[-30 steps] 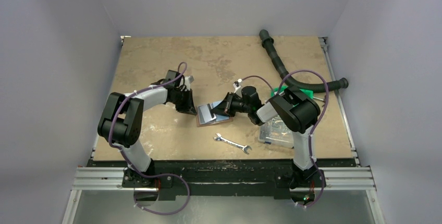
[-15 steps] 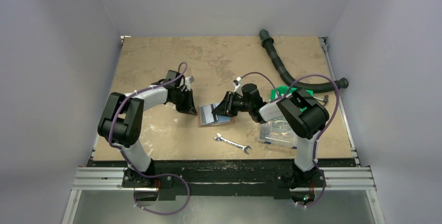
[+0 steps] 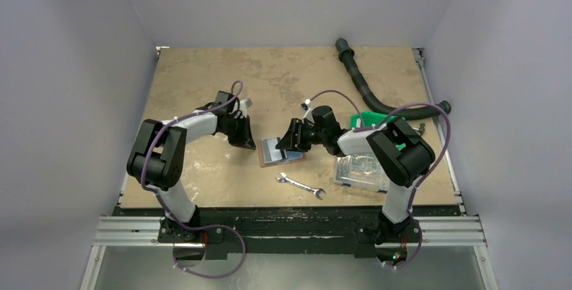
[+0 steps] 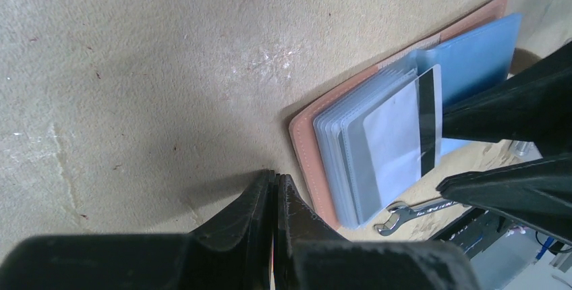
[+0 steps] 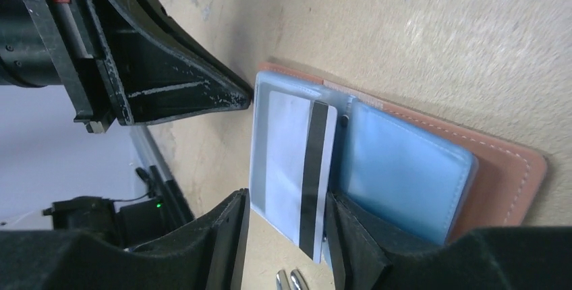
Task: Put the credit cards into the card holder
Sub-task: Insert the credit card into the card holder.
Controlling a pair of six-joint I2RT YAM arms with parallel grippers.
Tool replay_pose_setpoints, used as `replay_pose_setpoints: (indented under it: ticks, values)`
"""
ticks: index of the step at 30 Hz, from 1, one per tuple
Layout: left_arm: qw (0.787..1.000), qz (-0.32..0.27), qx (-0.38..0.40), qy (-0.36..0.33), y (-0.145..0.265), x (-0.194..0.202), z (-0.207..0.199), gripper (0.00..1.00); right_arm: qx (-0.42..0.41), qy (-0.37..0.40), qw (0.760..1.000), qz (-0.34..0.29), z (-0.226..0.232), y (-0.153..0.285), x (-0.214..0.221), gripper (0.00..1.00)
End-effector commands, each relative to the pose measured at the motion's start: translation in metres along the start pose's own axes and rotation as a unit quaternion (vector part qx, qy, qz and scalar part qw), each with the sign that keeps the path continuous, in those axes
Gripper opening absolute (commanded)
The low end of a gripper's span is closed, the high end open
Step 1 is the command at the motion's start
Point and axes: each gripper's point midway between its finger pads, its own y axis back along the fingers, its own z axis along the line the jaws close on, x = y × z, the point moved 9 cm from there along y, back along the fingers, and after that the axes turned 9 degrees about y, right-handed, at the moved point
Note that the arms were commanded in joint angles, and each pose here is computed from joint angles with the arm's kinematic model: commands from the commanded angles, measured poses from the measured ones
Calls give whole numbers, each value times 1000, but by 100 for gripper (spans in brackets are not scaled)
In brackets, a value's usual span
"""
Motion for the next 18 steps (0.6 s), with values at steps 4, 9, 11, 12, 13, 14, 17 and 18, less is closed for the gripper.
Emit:
replay_pose_setpoints:
  ticks: [4,9,11,12,13,14,17,18]
  values:
    - [1000,12,-3,-11,-5,6,3,0,47,65,997,-2,10,13,-15,53]
    - [999,25,14,-14,-7,11,-1,0,46,60,997,2,9,15,-10,51]
    - [999,27,23,-11,-7,15,-5,0,51,62,997,2,8,16,-9,51]
    - [999,26,26,-10,-6,17,-7,0,52,63,997,4,7,17,-8,51]
    - [999,22,27,-9,-4,18,-9,1,53,64,997,5,7,17,-7,51]
    - [999,19,27,-7,-3,19,-11,1,52,63,997,6,7,17,-7,51]
    - [1000,12,23,1,-2,23,-10,3,41,53,998,6,6,15,-5,50]
    - [1000,14,21,4,-3,25,-9,3,36,50,998,6,7,14,-4,49]
